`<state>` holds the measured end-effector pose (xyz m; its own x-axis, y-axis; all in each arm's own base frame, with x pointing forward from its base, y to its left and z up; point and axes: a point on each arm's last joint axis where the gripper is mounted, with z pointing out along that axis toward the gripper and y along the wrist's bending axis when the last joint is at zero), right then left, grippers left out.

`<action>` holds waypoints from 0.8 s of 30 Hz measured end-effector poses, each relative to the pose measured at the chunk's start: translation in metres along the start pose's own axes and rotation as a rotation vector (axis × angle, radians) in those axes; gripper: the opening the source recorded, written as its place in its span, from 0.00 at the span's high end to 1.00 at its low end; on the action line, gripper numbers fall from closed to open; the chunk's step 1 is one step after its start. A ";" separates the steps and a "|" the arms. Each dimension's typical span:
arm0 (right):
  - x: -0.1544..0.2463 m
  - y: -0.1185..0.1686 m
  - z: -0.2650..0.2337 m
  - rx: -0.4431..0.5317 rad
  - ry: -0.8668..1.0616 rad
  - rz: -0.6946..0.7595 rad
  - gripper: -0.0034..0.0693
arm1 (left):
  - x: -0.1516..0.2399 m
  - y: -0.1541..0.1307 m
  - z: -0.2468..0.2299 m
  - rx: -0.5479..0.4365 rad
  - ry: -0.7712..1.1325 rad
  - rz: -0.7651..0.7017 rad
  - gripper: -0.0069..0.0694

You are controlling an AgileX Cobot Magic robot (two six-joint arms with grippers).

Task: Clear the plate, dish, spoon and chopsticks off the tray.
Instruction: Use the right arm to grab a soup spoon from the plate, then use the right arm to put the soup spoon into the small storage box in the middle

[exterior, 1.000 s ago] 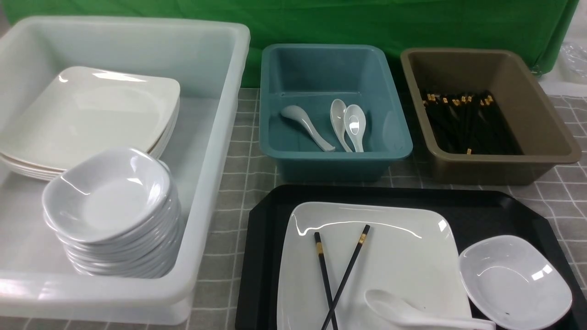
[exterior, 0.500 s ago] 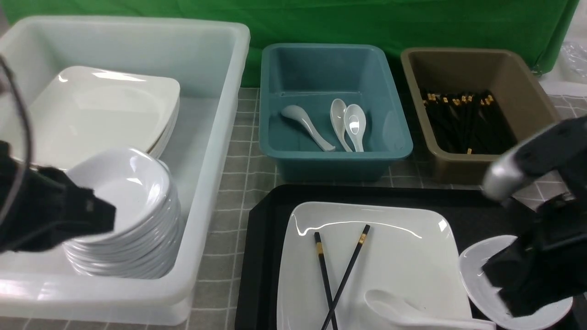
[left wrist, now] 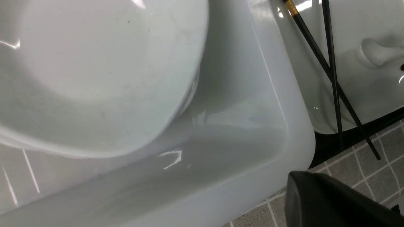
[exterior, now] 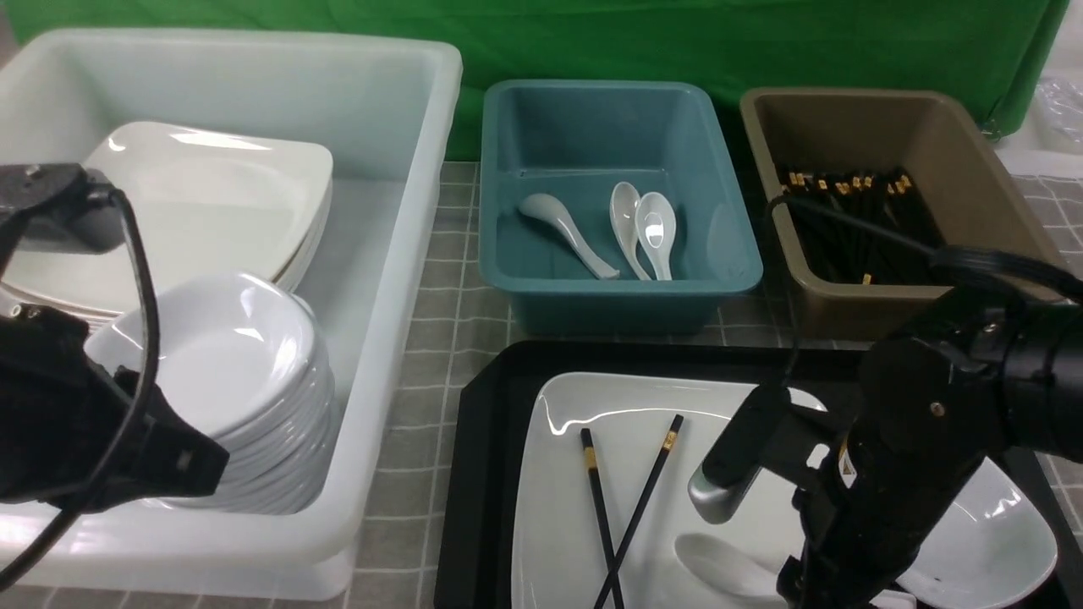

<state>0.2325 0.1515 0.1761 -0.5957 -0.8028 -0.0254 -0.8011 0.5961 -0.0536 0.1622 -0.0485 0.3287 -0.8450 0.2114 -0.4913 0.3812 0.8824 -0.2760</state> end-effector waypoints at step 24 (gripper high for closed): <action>-0.055 -0.045 -0.147 0.218 -0.732 0.209 0.75 | -0.070 -0.044 0.033 0.120 -0.127 0.297 0.91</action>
<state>0.2931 0.1703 0.3267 -0.4818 -0.5233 -0.7028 -0.6025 0.7803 -0.1680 0.2168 -0.1159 0.3475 -0.6396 0.3912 -0.6617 0.6515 0.7327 -0.1967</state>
